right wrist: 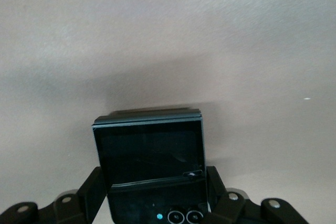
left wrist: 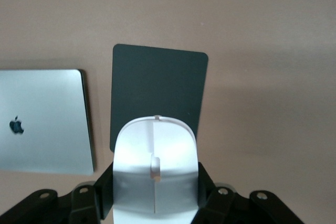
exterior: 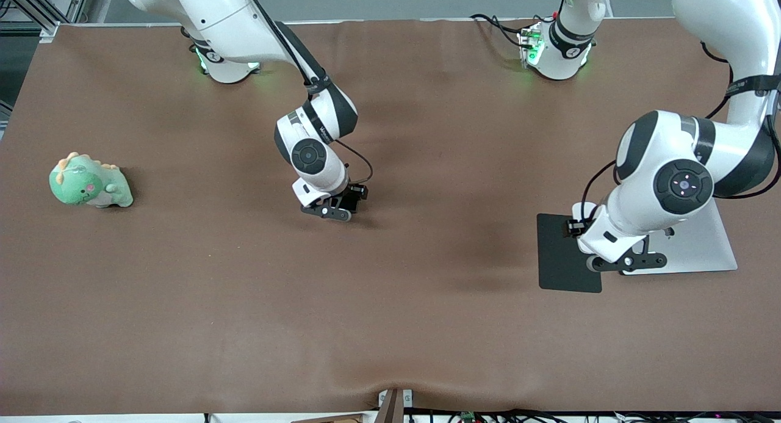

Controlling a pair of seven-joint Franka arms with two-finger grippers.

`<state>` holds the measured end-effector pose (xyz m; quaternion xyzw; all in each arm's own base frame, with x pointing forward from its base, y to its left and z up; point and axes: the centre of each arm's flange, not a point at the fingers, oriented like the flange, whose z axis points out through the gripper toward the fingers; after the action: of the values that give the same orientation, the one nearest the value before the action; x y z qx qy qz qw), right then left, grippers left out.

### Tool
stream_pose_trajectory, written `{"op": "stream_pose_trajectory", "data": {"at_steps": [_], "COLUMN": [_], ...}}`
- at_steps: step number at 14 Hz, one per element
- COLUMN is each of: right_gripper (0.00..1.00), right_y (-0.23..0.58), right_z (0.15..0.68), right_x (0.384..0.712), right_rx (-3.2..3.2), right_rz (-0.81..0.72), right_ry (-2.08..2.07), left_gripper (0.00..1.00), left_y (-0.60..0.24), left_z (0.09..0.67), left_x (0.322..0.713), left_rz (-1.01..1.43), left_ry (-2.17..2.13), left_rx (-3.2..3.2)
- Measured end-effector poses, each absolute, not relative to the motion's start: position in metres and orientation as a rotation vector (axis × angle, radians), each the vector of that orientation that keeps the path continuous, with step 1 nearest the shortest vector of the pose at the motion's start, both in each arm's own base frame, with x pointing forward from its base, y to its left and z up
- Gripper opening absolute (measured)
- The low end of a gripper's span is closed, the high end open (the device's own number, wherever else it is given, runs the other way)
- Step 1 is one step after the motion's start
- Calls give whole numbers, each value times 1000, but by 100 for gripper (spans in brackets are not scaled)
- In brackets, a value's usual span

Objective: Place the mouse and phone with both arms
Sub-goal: 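Lower the mouse onto the pad while the right gripper carries the phone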

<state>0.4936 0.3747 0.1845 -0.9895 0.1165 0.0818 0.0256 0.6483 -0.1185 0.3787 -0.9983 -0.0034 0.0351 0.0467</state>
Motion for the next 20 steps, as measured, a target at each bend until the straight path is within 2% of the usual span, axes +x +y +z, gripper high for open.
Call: {"op": "stream_pose_trajectory", "data": {"at_steps": [5,10,20], "right_gripper": [81,81,81], "right_y": [306,226,49], "right_z": [194,204,200], "right_x": [508,510,527], "right_rx": [-3065,-3059,-3008], "right_rz": [297,322,318], "right_ry": [326,240,80], "left_gripper": [60,60,60], "left_y": [-87,-94,-91], "left_z": [297,229,189], "left_x": [641,634,654], "left_rz": [3,45,57], "left_ry": [67,172,177], "left_rx": [-3118,-3107,-3126]}}
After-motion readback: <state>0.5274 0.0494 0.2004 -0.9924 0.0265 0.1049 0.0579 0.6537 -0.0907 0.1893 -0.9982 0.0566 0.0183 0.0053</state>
